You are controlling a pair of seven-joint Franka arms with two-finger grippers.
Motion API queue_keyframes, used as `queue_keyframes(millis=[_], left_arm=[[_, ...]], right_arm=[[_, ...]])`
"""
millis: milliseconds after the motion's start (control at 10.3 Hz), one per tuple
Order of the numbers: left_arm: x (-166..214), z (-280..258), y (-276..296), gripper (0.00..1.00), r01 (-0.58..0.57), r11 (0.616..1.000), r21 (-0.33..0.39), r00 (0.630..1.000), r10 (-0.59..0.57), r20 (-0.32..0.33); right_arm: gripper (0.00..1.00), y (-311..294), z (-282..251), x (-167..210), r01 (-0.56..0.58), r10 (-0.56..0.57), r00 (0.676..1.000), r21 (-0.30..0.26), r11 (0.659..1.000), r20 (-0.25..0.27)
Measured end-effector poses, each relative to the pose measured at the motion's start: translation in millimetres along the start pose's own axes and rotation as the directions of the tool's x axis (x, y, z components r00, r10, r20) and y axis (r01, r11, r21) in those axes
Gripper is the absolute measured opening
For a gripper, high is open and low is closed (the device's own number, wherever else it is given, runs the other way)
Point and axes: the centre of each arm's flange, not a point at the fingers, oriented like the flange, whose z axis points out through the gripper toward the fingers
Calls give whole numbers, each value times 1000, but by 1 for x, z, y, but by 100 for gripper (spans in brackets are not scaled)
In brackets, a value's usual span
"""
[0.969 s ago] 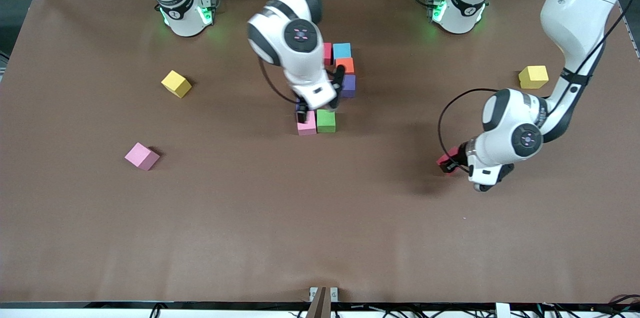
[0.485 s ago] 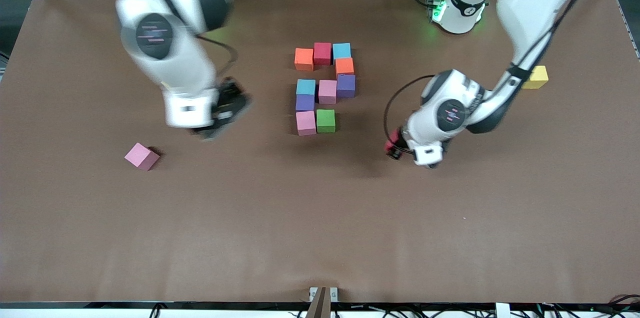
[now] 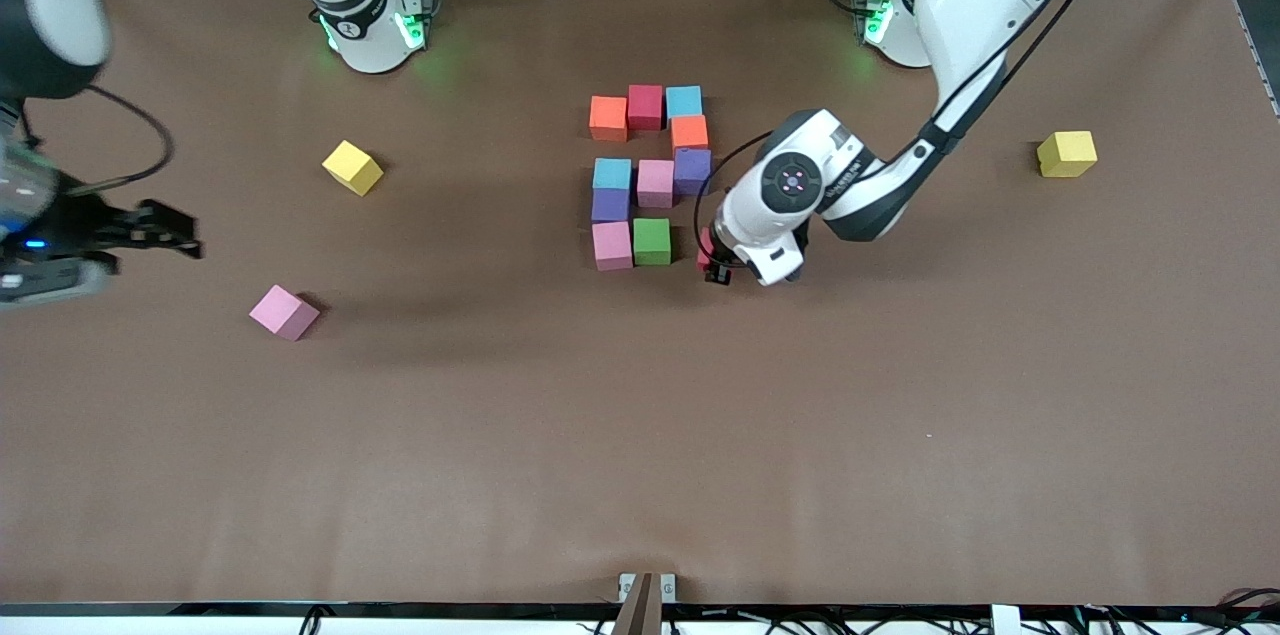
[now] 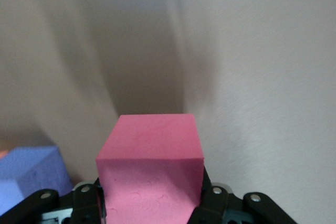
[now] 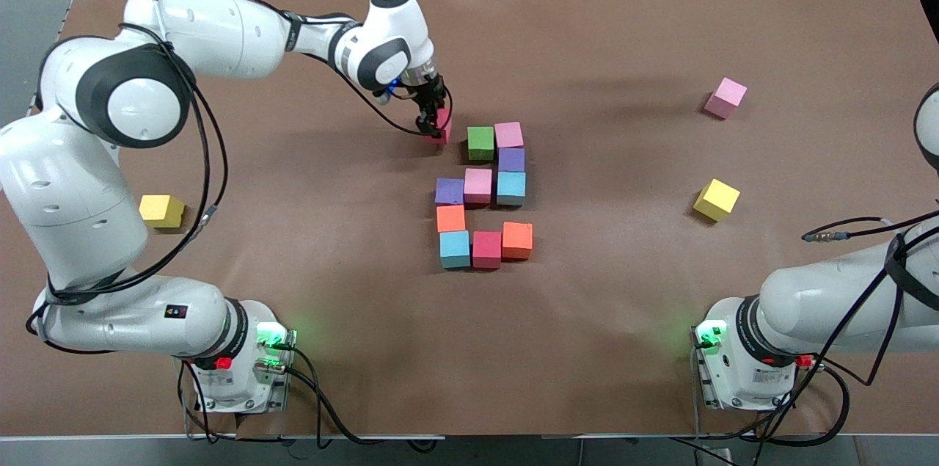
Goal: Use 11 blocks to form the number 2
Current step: 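Carry the red cube with the left gripper to the figure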
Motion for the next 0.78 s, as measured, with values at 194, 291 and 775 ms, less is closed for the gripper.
queue_keyframes(millis=[194, 291, 775], left_arm=[[4, 8, -2, 62, 112, 994, 13, 994, -112, -7], [7, 12, -3, 62, 134, 991, 21, 991, -134, -13], [4, 26, -8, 62, 217, 975, 42, 976, -216, -19]], right_arm=[[100, 27, -23, -12, -88, 88, 996, 3, 996, -28], [100, 30, -46, -22, -106, 106, 992, 6, 994, -63], [100, 6, -92, -55, -336, 338, 938, 31, 941, -74]])
